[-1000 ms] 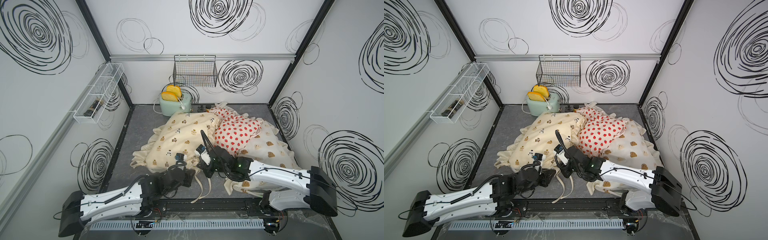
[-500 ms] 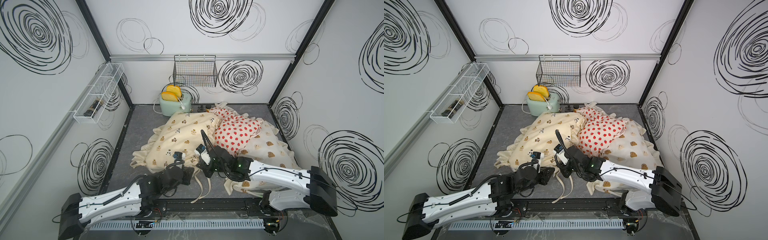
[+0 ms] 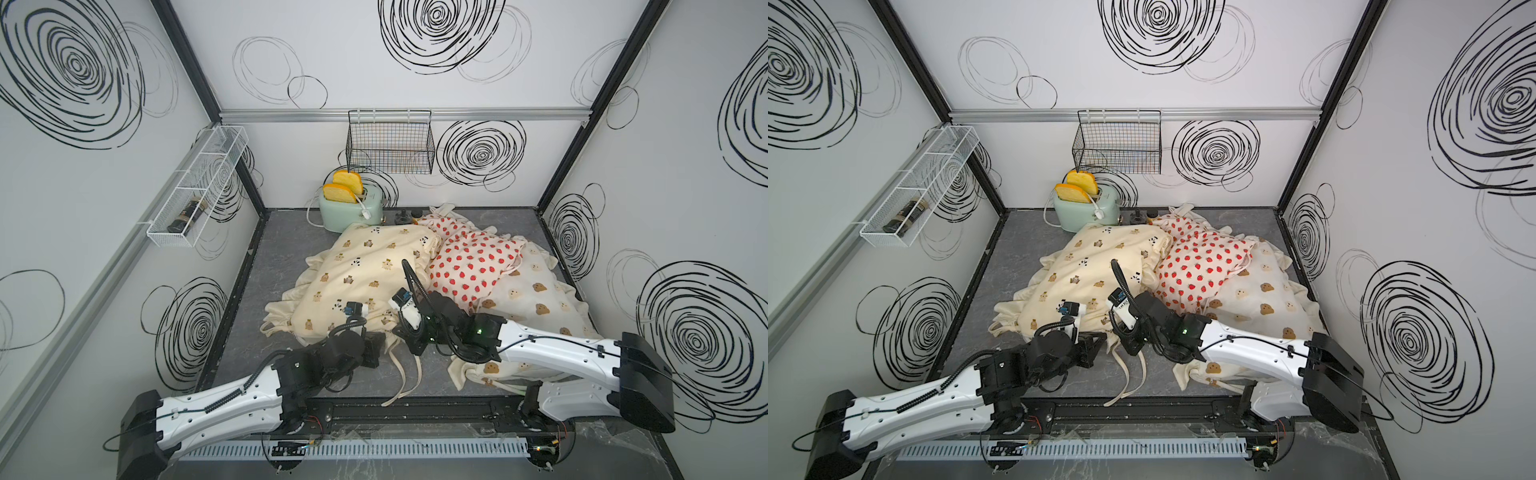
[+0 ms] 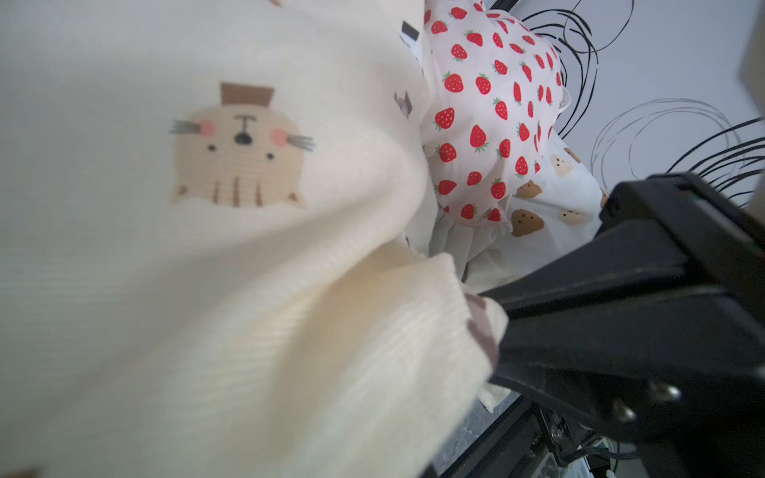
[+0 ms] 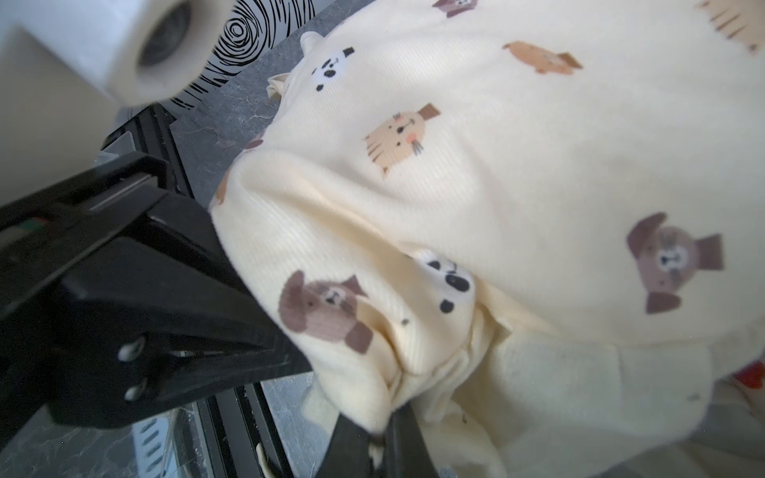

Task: Zip up pillowcases
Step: Zip the zipper on the pillowcase.

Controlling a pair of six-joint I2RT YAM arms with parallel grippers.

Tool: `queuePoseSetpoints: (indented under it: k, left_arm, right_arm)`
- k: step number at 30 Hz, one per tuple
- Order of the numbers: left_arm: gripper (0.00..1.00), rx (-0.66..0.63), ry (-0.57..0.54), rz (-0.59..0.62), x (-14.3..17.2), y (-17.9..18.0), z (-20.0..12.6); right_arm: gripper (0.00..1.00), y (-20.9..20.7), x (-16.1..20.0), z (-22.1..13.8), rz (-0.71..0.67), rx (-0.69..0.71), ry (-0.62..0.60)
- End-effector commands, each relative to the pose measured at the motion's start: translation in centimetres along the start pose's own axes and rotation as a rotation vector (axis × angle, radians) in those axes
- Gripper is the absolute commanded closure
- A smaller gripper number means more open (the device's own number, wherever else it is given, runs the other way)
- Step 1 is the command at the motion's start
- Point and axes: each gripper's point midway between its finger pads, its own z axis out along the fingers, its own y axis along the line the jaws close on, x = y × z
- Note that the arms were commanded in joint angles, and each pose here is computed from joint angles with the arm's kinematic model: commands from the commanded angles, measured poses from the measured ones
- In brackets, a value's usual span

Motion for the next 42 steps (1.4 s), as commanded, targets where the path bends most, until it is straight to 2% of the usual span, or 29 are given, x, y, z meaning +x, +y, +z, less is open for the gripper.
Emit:
queuePoseSetpoints:
  k: [1,5,7,20,30,33,42]
  left_arm:
    - [0.92,0.003,-0.036,-0.039,-0.7,0.3,-0.3]
    - [0.95,-0.027,-0.029,-0.046,-0.8,0.8,-0.7]
    - [1.00,-0.042,-0.022,-0.036,-0.8,1.0,-0.8]
    - [1.00,-0.150,0.012,-0.055,-1.4,2.1,-2.2]
    - [1.00,-0.232,-0.004,-0.162,-2.8,4.6,-2.9]
    - [1.00,-0.252,-0.048,-0.179,-4.0,5.0,-3.7]
    - [1.00,-0.270,-0.070,-0.227,-5.4,6.2,-4.3]
  right_arm:
    - [1.00,-0.3,-1.1,-0.6,0.008,0.024,-0.043]
    - [1.00,-0.7,-1.4,-0.9,0.015,0.044,-0.055]
    - [1.00,-0.8,-1.4,-0.9,0.018,0.053,-0.059]
    - [1.00,-3.5,-1.4,-2.4,0.061,0.200,-0.089]
    - [1.00,-6.4,-2.1,-5.0,0.140,0.278,-0.136]
    - [1.00,-7.6,-2.5,-5.8,0.181,0.299,-0.152]
    - [1.00,-9.2,-4.8,-8.6,0.200,0.326,-0.234]
